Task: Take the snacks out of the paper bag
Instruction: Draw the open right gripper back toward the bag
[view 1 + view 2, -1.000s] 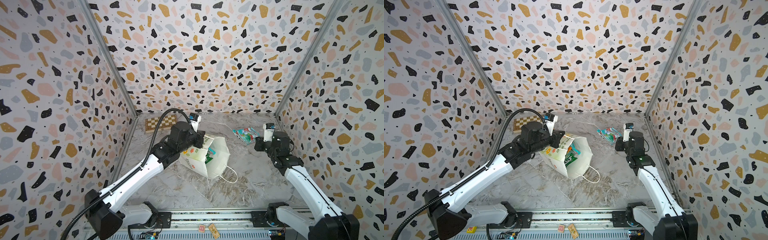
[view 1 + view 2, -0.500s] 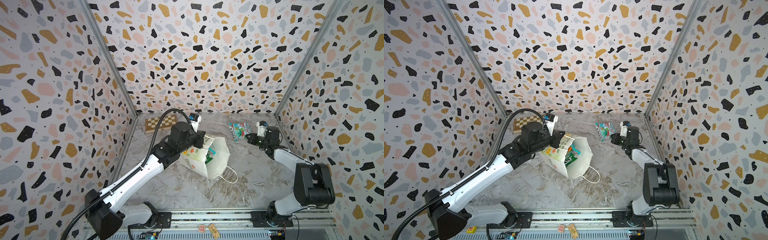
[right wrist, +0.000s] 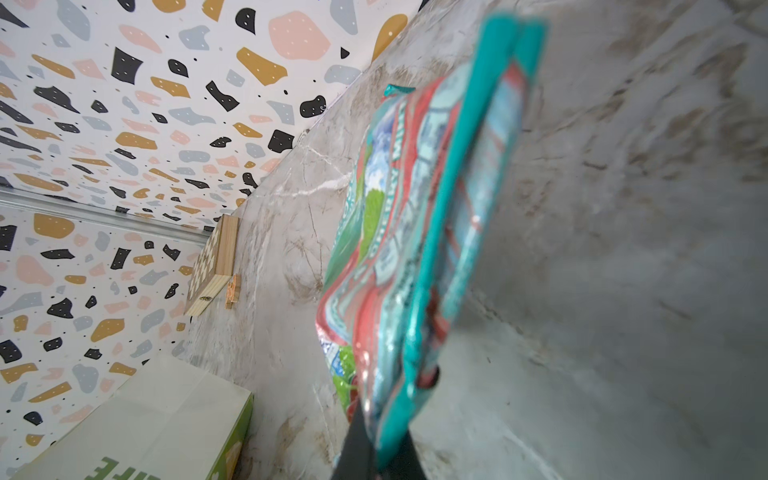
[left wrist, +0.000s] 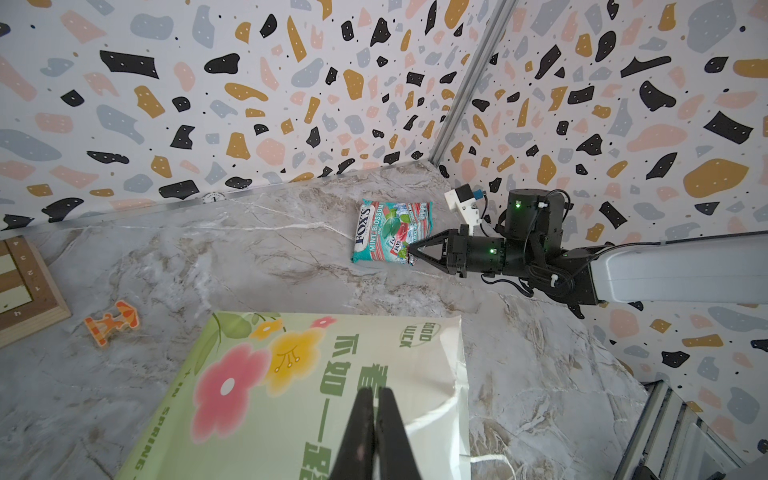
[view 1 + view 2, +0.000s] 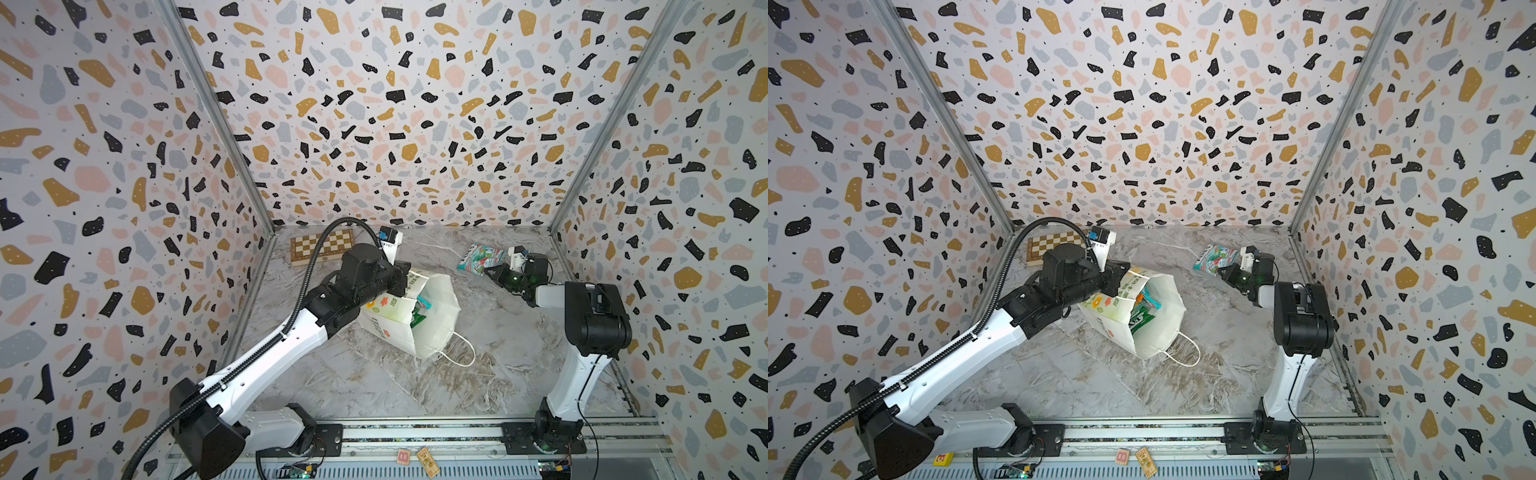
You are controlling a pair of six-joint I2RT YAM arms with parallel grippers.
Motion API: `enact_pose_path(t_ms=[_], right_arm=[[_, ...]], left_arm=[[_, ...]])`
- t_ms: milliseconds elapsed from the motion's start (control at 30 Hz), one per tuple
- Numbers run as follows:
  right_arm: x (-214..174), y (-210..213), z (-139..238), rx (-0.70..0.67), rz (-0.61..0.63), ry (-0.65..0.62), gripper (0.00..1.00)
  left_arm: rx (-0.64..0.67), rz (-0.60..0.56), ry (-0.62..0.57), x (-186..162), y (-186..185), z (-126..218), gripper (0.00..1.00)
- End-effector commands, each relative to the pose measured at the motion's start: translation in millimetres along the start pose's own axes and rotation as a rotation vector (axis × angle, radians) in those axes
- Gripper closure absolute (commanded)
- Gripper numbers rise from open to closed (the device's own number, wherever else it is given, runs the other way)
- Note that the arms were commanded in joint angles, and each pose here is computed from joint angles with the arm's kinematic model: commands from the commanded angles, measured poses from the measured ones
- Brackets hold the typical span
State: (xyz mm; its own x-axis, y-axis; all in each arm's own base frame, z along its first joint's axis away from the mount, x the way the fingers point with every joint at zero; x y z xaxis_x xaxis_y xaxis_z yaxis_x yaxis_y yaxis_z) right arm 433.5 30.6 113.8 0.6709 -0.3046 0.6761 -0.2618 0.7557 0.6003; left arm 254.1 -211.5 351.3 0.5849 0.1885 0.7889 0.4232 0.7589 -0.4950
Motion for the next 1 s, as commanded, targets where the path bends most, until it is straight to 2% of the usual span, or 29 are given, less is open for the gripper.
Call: enact_pose_path(t_ms=[0,167,200,333,400,467,733,967], right_arm=[[13.0,5.1,-6.7,0.04,0.032,-0.008,1.0],[10.3,-2.3,-9.9,-0.012,0.043,0.015,1.0],[9.4,-3.2,-9.3,-0.026,0.046,0.018,0.96],[6.8,-5.4,-4.4,-0.08,0.068,0.028,0.65],[5.1,-4.7,2.2,-0.12,0.087,0.025,0.54],[4.5,-1.1,10.4,-0.151,0.108,0.014,0.49],[7.8,41.1,66.2,-0.199,0.245,-0.08,0.43],[3.6,99.8,115.7,-0.127,0.413,-0.158,0.43]], left_arm=[[-0.033,-0.001,-0.042,6.3,-5.3,5.1,1.0],[-0.031,0.0,-0.045,7.1,-5.4,5.2,1.0],[-0.034,0.001,-0.044,7.3,-5.8,5.3,1.0],[-0.036,0.0,-0.04,6.4,-5.6,4.9,1.0],[-0.036,0.0,-0.039,6.2,-5.6,5.1,1.0],[-0.037,-0.001,-0.04,6.6,-5.9,5.6,1.0],[-0.048,-0.002,-0.037,5.7,-6.4,5.4,1.0],[-0.061,-0.011,-0.048,8.3,-8.6,7.5,1.0]])
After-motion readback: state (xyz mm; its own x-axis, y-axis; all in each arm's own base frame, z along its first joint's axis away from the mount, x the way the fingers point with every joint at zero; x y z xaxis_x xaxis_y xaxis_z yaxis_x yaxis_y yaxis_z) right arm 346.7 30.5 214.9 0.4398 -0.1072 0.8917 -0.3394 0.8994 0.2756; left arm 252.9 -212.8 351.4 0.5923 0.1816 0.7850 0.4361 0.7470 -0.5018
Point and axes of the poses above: each gripper's point midway between its finger pads, its own z axis back along the fingers, its own y axis along the line the jaws close on, x = y × z, the point moved 9 cm from there along z, back along the fingers, and after that the axes turned 14 degrees about z, right-handed, at the moved point
